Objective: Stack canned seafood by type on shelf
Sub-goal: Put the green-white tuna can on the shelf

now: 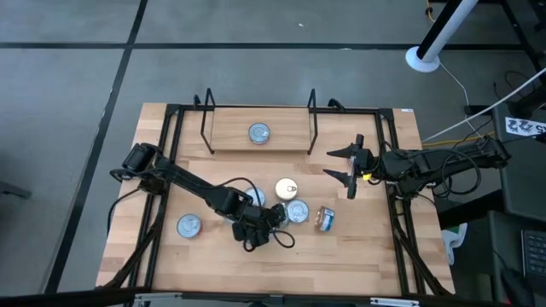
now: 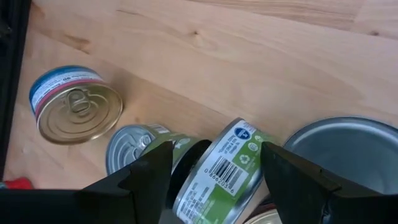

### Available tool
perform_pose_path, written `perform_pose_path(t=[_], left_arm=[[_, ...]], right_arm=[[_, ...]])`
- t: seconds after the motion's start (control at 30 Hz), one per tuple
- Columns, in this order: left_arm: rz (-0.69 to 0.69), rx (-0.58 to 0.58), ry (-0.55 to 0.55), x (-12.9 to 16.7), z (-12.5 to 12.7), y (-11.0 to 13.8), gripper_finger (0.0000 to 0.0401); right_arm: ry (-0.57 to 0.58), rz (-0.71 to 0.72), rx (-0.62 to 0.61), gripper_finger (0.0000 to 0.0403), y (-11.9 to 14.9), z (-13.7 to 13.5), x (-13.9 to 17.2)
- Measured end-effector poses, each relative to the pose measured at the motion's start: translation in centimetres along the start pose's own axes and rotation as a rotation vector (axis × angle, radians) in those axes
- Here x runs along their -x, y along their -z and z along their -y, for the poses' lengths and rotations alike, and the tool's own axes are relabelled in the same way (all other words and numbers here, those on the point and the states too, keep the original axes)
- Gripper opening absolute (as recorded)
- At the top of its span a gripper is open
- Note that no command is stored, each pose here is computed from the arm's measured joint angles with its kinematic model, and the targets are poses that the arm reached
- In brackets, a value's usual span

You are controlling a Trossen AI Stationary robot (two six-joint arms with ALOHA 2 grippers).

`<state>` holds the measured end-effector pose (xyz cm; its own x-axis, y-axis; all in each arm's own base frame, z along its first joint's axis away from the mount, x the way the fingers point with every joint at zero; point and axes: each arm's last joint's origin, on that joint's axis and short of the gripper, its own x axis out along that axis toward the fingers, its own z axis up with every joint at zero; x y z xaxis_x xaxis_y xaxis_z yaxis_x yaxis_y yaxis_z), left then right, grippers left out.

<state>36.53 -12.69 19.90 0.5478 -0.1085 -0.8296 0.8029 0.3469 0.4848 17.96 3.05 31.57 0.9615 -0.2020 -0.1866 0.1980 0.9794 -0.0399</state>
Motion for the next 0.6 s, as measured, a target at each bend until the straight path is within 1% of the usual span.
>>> perform_pose_path(t=[0.17, 0.37, 0.5, 0.6], left_arm=[[0.017, 0.007, -0.025, 0.1, -0.1, -0.4, 0.024], [0.015, -0.011, -0.037, 0.5, 0.1, -1.5, 0.024], [-0.014, -0.017, -0.01, 0.6, 0.3, -1.3, 0.024], [-0.035, -0.046, 0.014, 0.6, 0.5, -1.0, 0.024]], right_arm=[[0.0, -0.008, 0.004, 0.0256, 0.1, 0.0, 0.0], [0.0, -0.012, 0.005, 0.0256, 0.1, 0.0, 0.0], [0.0, -0.012, 0.006, 0.0256, 0.1, 0.0, 0.0], [0.0, -0.012, 0.006, 0.0256, 0.1, 0.0, 0.0]])
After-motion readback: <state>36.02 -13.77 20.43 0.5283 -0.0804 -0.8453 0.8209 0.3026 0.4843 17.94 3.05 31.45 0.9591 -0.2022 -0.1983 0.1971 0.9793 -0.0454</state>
